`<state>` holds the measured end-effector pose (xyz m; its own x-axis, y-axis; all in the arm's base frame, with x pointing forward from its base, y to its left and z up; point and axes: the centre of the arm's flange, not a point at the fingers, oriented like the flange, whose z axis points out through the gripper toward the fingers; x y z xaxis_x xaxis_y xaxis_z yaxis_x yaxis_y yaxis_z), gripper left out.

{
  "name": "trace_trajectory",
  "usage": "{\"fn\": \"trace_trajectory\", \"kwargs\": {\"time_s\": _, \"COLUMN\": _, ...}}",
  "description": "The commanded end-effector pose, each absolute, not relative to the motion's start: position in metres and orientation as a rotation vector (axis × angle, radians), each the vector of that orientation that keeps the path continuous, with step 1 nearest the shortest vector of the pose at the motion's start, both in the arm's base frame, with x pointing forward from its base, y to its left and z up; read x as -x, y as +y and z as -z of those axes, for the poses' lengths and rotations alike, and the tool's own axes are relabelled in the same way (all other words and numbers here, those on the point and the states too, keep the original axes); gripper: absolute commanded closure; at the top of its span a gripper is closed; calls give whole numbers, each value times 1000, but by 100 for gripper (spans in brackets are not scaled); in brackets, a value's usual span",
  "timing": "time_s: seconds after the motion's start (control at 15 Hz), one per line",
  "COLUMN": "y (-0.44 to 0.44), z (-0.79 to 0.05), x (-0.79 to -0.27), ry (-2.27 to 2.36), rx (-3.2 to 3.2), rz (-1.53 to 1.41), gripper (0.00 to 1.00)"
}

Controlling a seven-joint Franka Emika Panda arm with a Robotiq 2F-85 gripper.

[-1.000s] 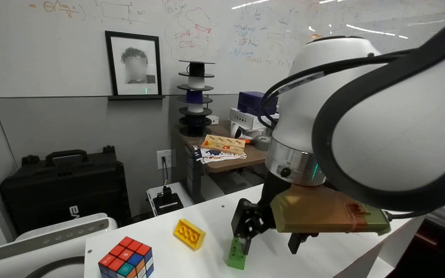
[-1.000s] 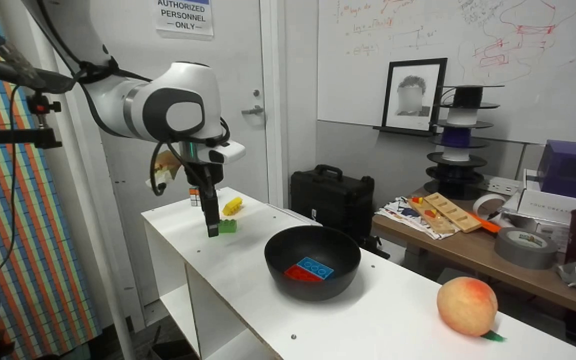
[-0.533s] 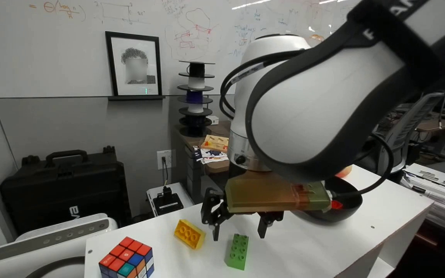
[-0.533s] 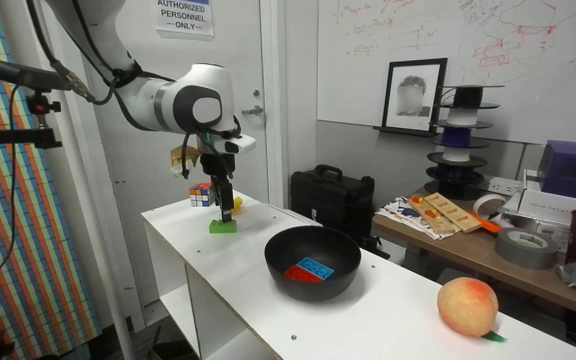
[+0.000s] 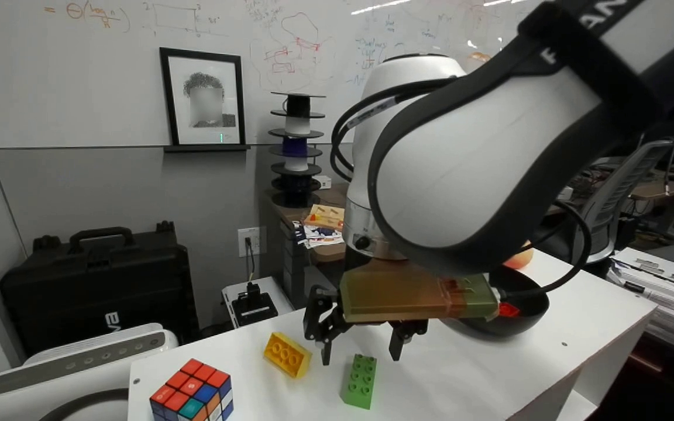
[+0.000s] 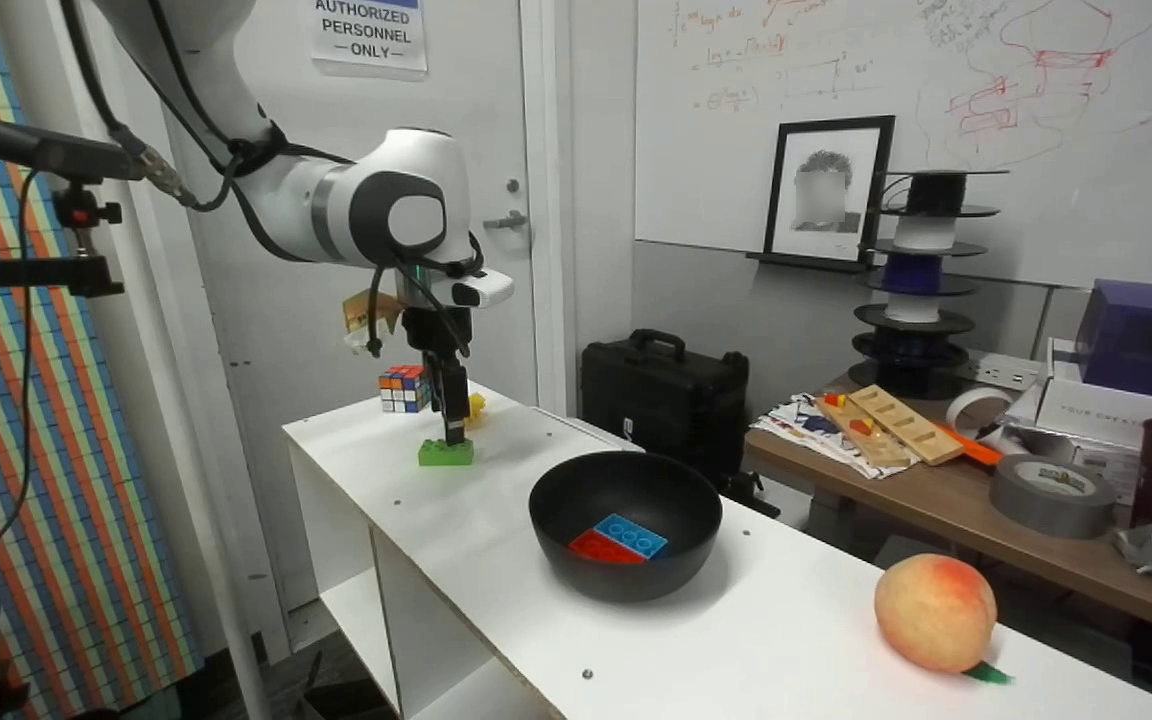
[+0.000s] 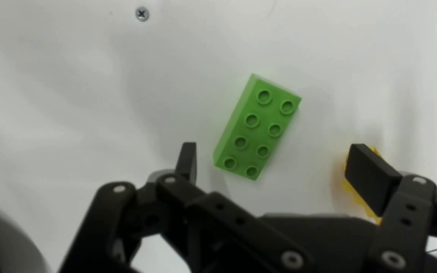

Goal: Put the Legos in the bowl

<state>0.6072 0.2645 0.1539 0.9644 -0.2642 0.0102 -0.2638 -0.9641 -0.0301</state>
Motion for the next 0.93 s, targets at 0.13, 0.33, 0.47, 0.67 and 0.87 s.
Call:
{"fn": "trace_trajectory", "kwargs": {"time_s": 0.13, "y": 264, "z": -154, "x": -607, "ry": 414, "rx": 3085, "rz": 22, "gripper": 0}}
{"fn": "trace_trajectory", "kwargs": {"time_s": 0.33, "y": 264, "z": -154, "x": -607, "ry": 414, "rx": 3085, "rz": 22, "gripper": 0}}
{"fn": "trace_trajectory", "kwargs": {"time_s": 0.47, "y": 269, "z": -147, "x": -603, "ry": 406, "rx": 3091, "rz": -8, "gripper": 0}}
{"fn": "trace_trajectory", "kwargs": {"time_s": 0.67, "y": 272, "z": -135, "x": -602, "ry": 409, "rx": 3091, "rz": -44, "gripper": 0}}
{"fn": "trace_trajectory", "kwargs": {"time_s": 0.87, "y": 274, "z": -123, "x": -605, "ry": 417, "rx": 3091, "rz": -52, "gripper": 25}}
